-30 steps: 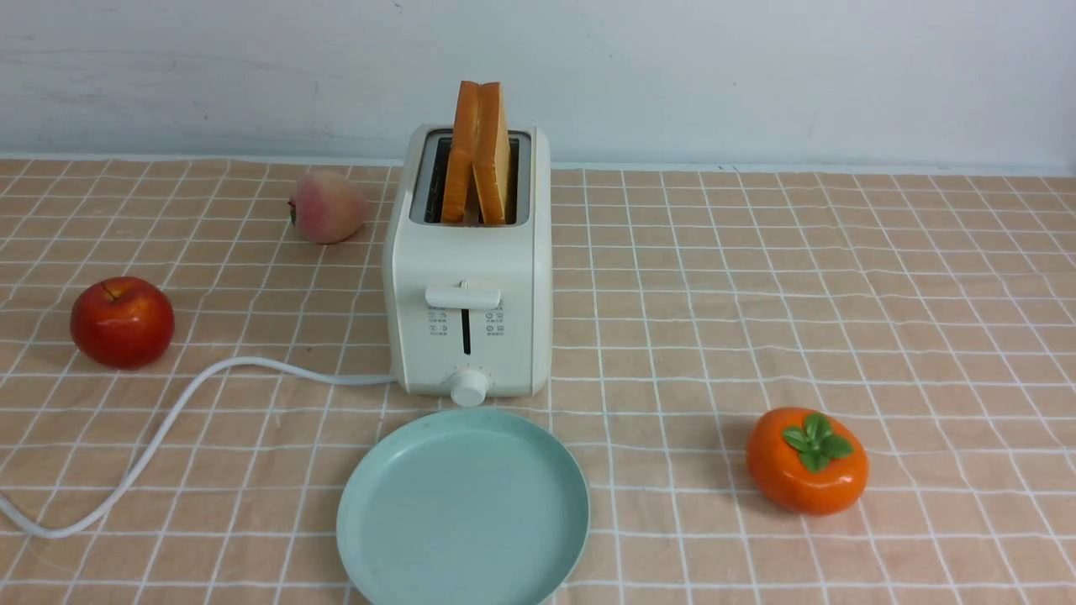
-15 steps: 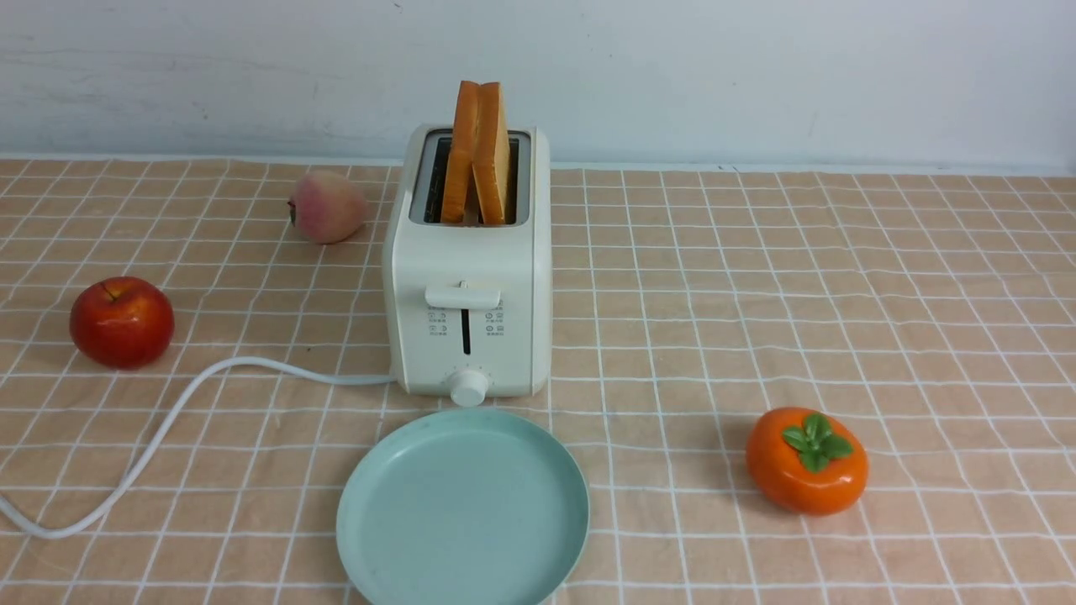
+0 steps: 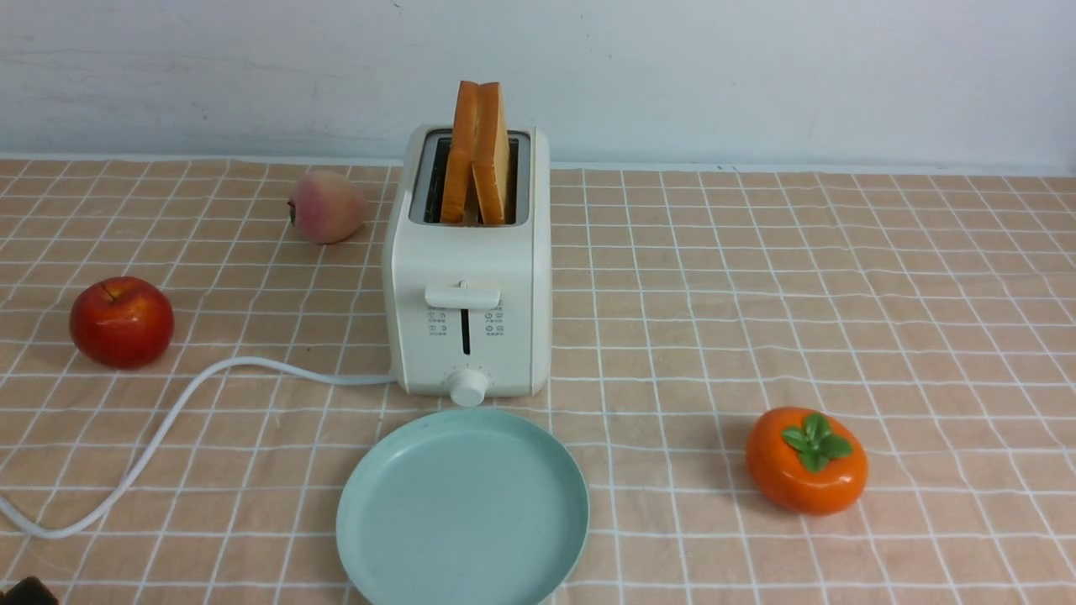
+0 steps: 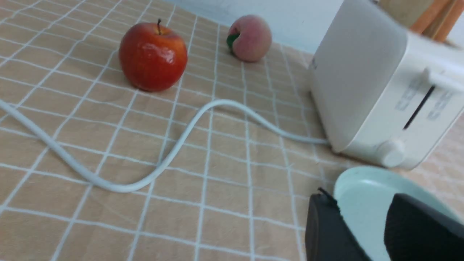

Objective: Take toasted bread from bread machine on light coffee tablecloth place on plate.
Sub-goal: 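Reach for a toast slice standing in the toaster with the left gripper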

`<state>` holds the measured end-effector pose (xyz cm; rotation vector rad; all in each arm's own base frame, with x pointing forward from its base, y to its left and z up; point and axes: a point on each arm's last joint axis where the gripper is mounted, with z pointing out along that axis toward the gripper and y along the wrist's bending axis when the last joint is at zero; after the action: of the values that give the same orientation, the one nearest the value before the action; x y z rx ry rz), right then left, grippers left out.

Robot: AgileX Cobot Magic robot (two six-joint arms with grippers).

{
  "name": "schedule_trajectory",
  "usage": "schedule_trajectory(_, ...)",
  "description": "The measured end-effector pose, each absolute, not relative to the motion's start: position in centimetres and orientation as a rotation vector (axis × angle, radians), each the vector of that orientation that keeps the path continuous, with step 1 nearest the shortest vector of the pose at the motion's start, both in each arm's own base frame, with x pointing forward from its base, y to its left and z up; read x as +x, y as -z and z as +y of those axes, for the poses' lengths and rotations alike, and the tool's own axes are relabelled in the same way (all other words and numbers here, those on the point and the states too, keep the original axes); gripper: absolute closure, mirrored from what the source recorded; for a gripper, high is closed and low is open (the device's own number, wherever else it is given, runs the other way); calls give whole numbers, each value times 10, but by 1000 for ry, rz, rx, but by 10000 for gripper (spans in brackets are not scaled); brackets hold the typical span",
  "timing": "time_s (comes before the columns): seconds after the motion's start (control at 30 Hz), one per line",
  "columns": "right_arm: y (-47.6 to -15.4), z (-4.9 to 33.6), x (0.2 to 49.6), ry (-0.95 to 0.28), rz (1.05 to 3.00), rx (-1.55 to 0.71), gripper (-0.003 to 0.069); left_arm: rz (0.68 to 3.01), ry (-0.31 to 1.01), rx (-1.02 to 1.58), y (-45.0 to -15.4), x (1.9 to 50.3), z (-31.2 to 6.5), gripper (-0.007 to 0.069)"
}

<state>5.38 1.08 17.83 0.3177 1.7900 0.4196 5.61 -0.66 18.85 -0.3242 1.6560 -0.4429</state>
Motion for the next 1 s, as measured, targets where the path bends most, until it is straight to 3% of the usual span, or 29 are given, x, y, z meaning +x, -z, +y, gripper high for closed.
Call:
schedule_trajectory(0.1,-186,13,55,-652,1676,516,419,1617,494,-363,-192,56,-7,387)
schedule_trajectory(0.3,-195,14,56,-916,1528,741,419,1550,629,-486,-196,57,-7,387)
schedule_trajectory(0.5,-198,12,56,-964,1467,800,419,1446,801,-648,-201,57,-5,387)
schedule_trajectory(0.6,-220,14,52,-1020,1417,770,425,1195,922,-749,-219,55,3,431)
schedule_trajectory(0.7,-274,18,37,-983,1347,561,471,1017,956,-702,-255,45,8,582)
schedule_trajectory(0.77,-301,21,28,-934,1318,449,503,977,954,-659,-271,40,8,625)
schedule_trajectory(0.8,-335,24,18,-849,1299,297,558,964,955,-592,-301,31,5,639)
schedule_trajectory(0.9,-382,33,12,-725,1329,72,657,1111,925,-523,-346,25,-3,639)
schedule_trajectory(1.0,-403,40,22,-717,1420,-38,673,1393,830,-494,-372,35,-11,639)
